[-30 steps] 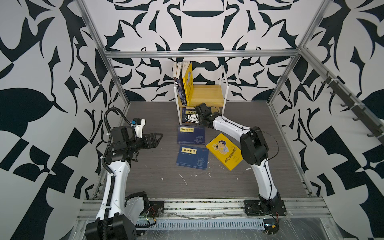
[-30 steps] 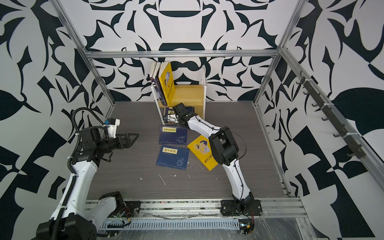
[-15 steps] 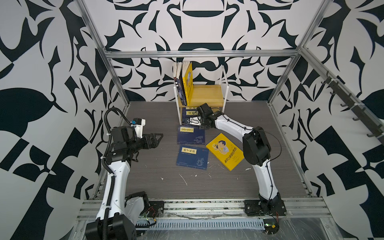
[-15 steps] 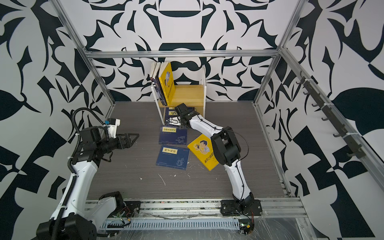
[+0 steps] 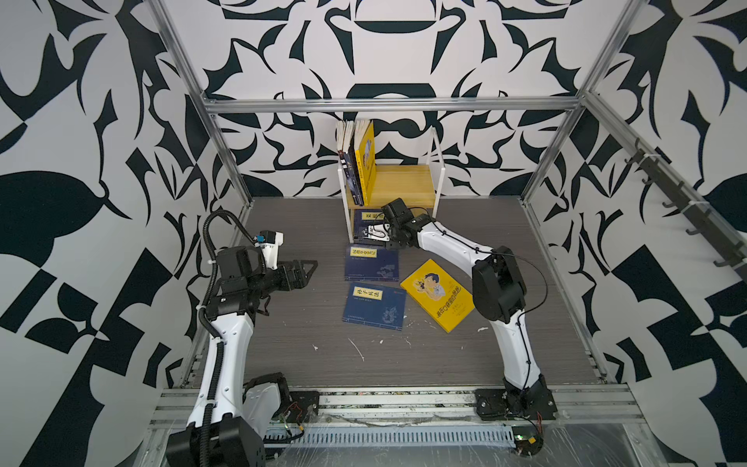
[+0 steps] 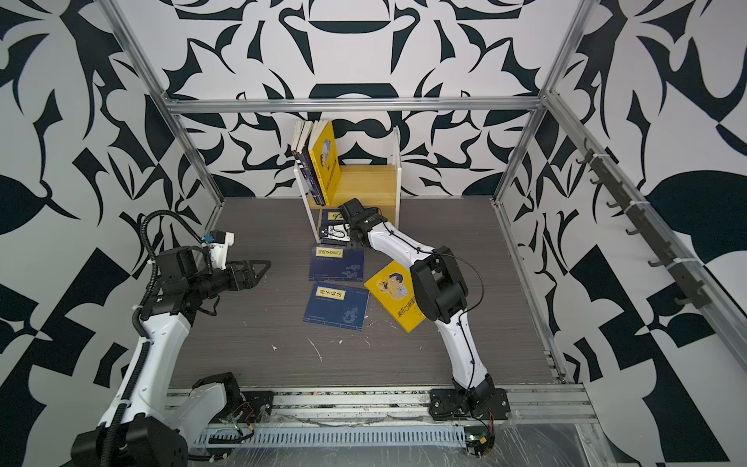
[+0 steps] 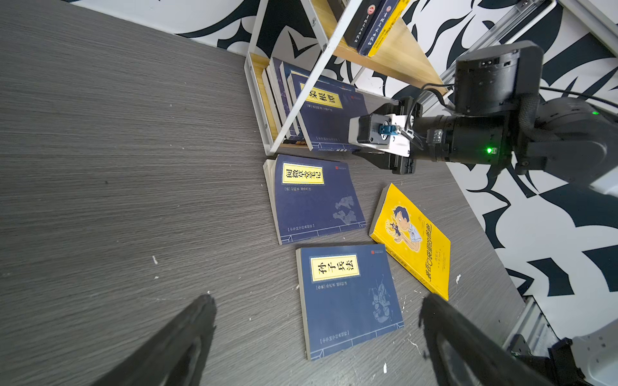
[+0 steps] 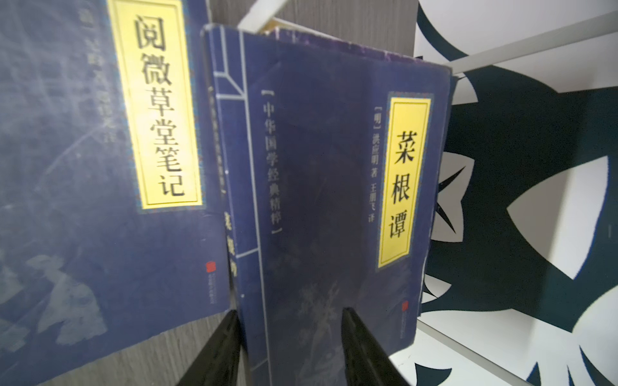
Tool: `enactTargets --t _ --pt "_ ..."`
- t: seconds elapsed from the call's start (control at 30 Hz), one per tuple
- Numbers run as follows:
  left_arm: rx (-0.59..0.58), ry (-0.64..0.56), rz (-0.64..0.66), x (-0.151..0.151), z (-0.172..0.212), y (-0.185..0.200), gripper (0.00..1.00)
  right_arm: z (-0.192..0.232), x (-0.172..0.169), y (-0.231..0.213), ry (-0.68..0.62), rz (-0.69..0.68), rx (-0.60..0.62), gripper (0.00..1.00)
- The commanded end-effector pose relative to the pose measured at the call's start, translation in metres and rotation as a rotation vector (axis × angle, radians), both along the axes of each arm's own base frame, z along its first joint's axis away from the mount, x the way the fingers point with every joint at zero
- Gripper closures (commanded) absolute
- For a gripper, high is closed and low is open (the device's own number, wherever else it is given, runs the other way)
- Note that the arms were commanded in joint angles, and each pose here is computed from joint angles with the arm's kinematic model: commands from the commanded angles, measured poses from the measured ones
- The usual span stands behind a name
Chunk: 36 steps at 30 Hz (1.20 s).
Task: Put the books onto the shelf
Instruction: 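Push the blue book upright against the shelved books with the right gripper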
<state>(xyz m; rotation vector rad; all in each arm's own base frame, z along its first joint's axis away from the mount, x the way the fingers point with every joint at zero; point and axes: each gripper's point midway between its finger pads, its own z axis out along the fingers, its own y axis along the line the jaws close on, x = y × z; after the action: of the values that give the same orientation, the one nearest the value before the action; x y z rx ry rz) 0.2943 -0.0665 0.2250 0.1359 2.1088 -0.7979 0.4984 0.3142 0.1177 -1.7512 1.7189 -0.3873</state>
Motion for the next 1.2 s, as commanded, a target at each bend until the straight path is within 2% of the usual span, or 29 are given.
enactTargets --t 0.0,0.33,0.8,1.17 --pt "-0.019 -0.008 -0.018 -0.004 0.001 -0.004 0.00 0.033 0.018 0.001 -0.081 -0.039 0.057 0.51" --pt "-0.020 -0.012 -0.020 -0.004 0.003 -0.004 0.00 0.047 0.016 0.006 -0.099 -0.024 0.097 0.51" --pt "-0.025 -0.009 -0.020 -0.005 0.002 -0.005 0.00 0.031 0.009 0.025 -0.046 0.014 0.116 0.45" --pt "-0.023 -0.012 -0.022 -0.005 0.002 -0.005 0.00 0.036 0.020 0.045 -0.072 -0.031 0.196 0.51"
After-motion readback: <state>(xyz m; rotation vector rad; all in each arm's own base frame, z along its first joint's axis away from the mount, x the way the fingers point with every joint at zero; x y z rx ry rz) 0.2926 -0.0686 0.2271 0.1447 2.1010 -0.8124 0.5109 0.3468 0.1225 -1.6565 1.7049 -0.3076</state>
